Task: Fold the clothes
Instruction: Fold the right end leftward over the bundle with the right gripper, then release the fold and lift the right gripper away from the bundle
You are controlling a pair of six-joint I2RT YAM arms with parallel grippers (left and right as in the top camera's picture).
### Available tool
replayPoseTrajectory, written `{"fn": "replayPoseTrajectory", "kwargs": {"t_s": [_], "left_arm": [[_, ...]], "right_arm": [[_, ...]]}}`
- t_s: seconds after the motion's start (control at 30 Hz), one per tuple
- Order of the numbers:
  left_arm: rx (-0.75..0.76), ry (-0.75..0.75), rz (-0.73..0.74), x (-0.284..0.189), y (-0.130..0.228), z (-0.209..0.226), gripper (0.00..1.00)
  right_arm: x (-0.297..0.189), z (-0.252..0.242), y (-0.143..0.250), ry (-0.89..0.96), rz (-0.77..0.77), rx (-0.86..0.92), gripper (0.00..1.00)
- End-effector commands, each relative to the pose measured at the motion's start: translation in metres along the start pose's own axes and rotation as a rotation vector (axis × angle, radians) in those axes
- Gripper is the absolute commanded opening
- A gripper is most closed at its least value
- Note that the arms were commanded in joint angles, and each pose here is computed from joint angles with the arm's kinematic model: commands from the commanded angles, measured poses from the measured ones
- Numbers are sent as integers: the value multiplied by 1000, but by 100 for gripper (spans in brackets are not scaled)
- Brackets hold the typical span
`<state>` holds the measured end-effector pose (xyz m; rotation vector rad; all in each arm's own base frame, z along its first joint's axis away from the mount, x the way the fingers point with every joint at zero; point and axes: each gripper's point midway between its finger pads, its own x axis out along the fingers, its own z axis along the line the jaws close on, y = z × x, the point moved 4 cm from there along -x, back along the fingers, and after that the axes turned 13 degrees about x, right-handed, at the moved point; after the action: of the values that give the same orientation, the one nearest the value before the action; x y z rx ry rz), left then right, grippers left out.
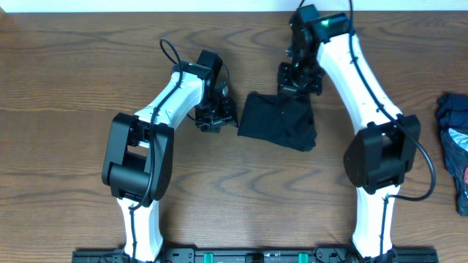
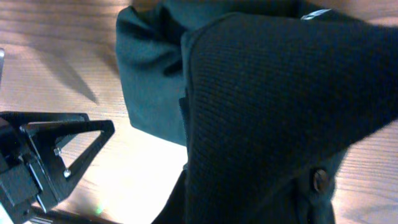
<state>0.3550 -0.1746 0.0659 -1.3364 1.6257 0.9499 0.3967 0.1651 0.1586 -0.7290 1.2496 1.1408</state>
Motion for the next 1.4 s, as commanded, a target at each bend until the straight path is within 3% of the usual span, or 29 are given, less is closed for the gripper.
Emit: {"fn": "replayPoseTrajectory", "kwargs": {"t_s": [0.0,0.33,0.9,1.03,1.17,1.37], "left_arm": [[-8,-16,3,0,-1,4,60],[-11,-18,11,0,0,4,60],[-10,-20,22,0,3,6,60],[-20,-19,17,-2,1,10,60],[-56,-16,2,-8,-3,23,60],[-107,-13,-17,-16,-7,43,60]], "right_arm": [[10,12,3,1,5,19,1],[35,45,10,-34,0,2,1],[77,54,7,-22,49,24,2],[78,59,8,-33,44,0,11],[79,70,11,-73,41,-50,28],[81,83,15,-100,26,-94,29]]}}
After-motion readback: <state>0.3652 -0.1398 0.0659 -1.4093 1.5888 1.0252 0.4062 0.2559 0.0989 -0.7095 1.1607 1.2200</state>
